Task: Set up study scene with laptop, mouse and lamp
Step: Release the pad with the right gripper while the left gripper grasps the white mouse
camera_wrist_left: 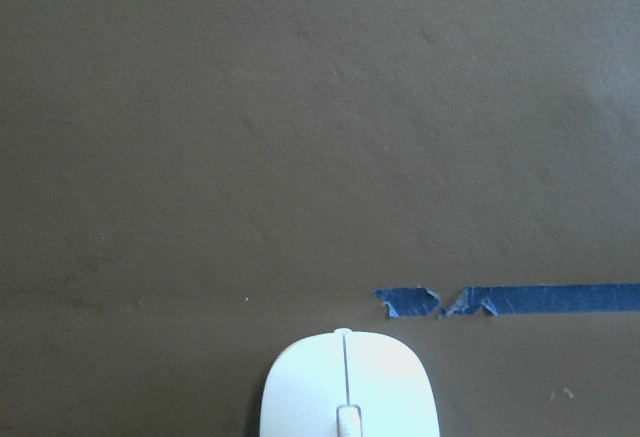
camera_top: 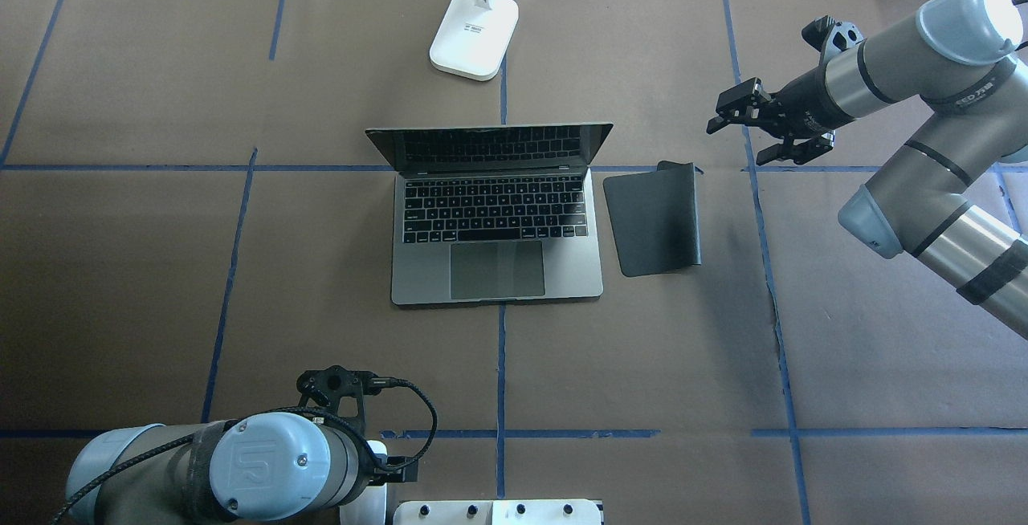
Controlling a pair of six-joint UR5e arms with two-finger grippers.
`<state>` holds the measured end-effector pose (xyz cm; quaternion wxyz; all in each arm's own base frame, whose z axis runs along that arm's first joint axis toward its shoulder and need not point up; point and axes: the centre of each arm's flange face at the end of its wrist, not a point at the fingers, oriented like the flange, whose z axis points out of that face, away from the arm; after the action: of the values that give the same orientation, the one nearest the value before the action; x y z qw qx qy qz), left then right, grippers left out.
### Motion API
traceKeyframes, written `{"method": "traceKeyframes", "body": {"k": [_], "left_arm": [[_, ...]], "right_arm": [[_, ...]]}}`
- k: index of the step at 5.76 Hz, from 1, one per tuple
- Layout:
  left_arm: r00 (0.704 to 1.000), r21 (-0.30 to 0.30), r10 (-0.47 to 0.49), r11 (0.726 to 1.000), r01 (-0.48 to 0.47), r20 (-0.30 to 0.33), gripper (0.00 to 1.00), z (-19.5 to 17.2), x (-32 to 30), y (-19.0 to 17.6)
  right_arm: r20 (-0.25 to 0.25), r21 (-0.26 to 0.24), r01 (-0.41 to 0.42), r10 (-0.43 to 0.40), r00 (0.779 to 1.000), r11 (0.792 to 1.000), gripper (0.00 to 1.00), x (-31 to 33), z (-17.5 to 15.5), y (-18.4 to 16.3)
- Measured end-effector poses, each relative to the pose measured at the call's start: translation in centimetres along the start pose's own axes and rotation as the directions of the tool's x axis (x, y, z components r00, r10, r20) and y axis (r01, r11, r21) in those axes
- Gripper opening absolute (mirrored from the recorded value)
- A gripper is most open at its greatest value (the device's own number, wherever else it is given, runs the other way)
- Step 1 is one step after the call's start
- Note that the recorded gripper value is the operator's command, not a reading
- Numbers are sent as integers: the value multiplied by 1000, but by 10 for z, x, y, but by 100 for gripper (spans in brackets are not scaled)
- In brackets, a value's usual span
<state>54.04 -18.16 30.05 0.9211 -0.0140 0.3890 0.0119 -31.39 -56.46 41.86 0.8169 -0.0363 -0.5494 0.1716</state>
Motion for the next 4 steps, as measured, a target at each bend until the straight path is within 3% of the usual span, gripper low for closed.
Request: {"method": "traceKeyframes", "body": {"k": [2,3,4], "left_arm": [[1000,-1,-2,1000,2,10,31,6,0,-1],[1000,-2,-1,1000,1,10,7,6,0,-1],[1000,-2,0,1000,0,7,4,4,0,-1]], "right_arm": [[1,0,1,-1,1000,1000,100,-1,0,0],[1,1,1,-1,1000,1000,100,-2,0,0],[2,2,1,-1,1000,1000,100,-2,0,0]]}}
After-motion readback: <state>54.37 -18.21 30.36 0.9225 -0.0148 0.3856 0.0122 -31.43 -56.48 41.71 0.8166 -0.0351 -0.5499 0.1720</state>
